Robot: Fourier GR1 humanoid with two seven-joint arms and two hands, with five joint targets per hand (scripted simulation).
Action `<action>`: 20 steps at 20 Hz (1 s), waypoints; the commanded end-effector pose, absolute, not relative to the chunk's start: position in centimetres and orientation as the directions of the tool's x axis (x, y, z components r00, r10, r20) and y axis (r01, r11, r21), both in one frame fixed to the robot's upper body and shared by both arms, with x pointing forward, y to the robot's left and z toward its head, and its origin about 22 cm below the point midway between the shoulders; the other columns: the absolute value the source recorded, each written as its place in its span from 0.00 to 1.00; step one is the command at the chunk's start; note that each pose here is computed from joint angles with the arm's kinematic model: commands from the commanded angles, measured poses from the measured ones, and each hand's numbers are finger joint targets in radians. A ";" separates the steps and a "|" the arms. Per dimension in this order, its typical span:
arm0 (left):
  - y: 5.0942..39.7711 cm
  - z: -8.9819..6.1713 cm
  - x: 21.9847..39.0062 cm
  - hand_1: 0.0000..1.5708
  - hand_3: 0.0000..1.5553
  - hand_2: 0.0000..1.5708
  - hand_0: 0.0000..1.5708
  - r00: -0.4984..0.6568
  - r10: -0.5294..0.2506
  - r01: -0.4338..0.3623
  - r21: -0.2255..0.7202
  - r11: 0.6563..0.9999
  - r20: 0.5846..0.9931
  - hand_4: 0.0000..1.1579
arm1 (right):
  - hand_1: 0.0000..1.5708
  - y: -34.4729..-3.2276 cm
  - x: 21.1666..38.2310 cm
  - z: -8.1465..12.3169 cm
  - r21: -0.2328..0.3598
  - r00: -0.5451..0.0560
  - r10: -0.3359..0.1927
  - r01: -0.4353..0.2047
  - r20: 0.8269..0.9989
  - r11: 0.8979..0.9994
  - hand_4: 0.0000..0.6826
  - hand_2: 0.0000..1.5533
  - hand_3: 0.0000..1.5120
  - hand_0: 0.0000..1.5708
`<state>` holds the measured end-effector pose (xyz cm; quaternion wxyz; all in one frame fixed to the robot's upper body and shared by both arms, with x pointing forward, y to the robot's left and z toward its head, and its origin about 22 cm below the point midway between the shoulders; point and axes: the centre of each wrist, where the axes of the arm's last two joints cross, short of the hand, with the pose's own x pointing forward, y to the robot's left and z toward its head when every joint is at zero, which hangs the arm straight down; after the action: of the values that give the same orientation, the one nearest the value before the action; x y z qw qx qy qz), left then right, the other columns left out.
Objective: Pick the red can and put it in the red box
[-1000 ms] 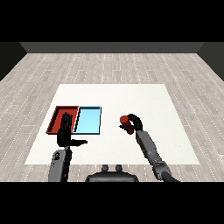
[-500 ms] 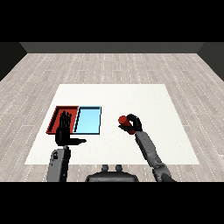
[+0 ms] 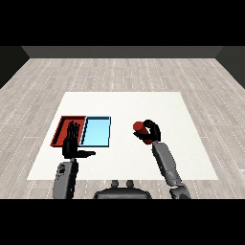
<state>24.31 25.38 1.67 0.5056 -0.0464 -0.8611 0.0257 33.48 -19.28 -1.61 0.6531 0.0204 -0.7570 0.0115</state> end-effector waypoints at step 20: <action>16.6 5.5 24.7 0.00 0.00 0.00 0.00 -0.372 0.083 0.224 0.003 0.974 0.924 0.00 | 0.92 -10.9 31.3 7.6 0.051 -0.428 -0.077 -0.073 0.901 0.996 0.91 0.91 0.91 0.92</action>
<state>24.66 17.66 5.24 0.5402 -0.0913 -0.8350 -0.0515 30.43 -14.17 7.22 0.5417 0.0475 -0.8392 -0.0041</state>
